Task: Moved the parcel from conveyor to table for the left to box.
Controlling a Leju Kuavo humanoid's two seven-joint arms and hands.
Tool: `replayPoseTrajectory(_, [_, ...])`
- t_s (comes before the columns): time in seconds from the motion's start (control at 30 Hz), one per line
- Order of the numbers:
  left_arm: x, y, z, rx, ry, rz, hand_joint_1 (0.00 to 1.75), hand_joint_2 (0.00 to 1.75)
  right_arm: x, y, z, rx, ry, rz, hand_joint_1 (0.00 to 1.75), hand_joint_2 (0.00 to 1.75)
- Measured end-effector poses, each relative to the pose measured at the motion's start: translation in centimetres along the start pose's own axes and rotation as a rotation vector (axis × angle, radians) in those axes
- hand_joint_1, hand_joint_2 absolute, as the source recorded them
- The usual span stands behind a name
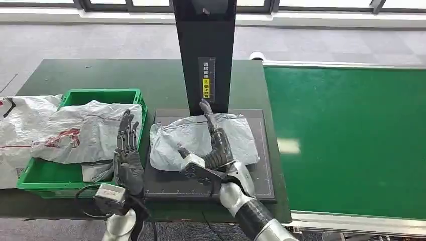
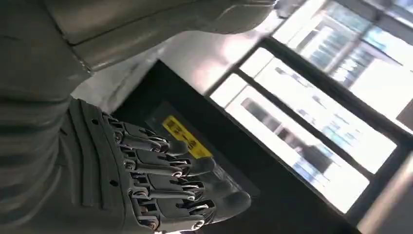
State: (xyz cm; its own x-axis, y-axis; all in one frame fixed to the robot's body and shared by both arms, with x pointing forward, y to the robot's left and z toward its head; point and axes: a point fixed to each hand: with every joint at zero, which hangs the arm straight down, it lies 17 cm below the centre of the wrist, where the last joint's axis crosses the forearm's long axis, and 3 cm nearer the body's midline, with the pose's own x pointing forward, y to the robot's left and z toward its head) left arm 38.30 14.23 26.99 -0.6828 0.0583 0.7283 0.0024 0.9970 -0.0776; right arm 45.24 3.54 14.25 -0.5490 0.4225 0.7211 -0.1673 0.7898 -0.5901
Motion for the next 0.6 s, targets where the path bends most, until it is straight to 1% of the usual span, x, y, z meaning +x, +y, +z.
replayPoseTrajectory(0.03, [-2.3, -0.9, 1.1, -0.058, 0.034, -0.245, 0.0, 0.0, 4.8, -3.4, 2.4, -0.157, -0.154, -0.11, 0.0, 1.75])
replayPoseTrajectory(0.13, [-3.3, -1.4, 1.8, -0.079, 0.051, -0.287, 0.0, 0.0, 7.4, -6.2, 3.5, -0.232, -0.209, -0.124, 0.0, 1.75])
replayPoseTrajectory(0.17, [-3.6, -1.5, 1.9, -0.081, 0.058, -0.288, 0.0, 1.75, 7.7, -6.7, 3.8, -0.247, -0.213, -0.126, 0.0, 1.75])
replayPoseTrajectory(0.2, [-3.7, -1.5, 2.0, -0.083, 0.062, -0.29, 0.0, 1.75, 8.1, -7.5, 4.0, -0.267, -0.225, -0.125, 0.0, 1.75])
replayPoseTrajectory(0.23, [-3.9, -1.6, 2.1, -0.085, 0.065, -0.299, 0.0, 0.0, 8.6, -8.1, 4.3, -0.287, -0.24, -0.121, 0.0, 1.75])
replayPoseTrajectory(0.37, [-5.6, -1.9, 2.8, -0.101, 0.108, -0.355, 0.0, 0.0, 11.2, -12.3, 7.1, -0.462, -0.308, -0.038, 0.0, 1.75])
replayPoseTrajectory(0.43, [-6.6, -2.0, 3.1, -0.109, 0.126, -0.395, 0.0, 0.0, 12.8, -13.3, 8.2, -0.493, -0.348, -0.019, 0.0, 1.75])
replayPoseTrajectory(0.47, [-6.7, -2.1, 2.8, -0.111, 0.124, -0.401, 0.0, 0.0, 12.9, -13.2, 8.5, -0.492, -0.346, -0.021, 0.0, 1.75])
replayPoseTrajectory(0.53, [-7.6, -2.4, 3.2, -0.13, 0.147, -0.433, 0.0, 0.0, 14.1, -13.8, 8.8, -0.503, -0.382, -0.017, 0.0, 1.75])
replayPoseTrajectory(0.57, [-8.0, -2.5, 3.4, -0.139, 0.157, -0.452, 0.0, 1.75, 14.1, -13.9, 9.0, -0.509, -0.383, -0.021, 0.0, 1.75])
replayPoseTrajectory(0.6, [-8.7, -2.8, 3.6, -0.156, 0.174, -0.482, 0.0, 1.75, 14.2, -14.2, 9.3, -0.518, -0.382, -0.028, 0.0, 1.75])
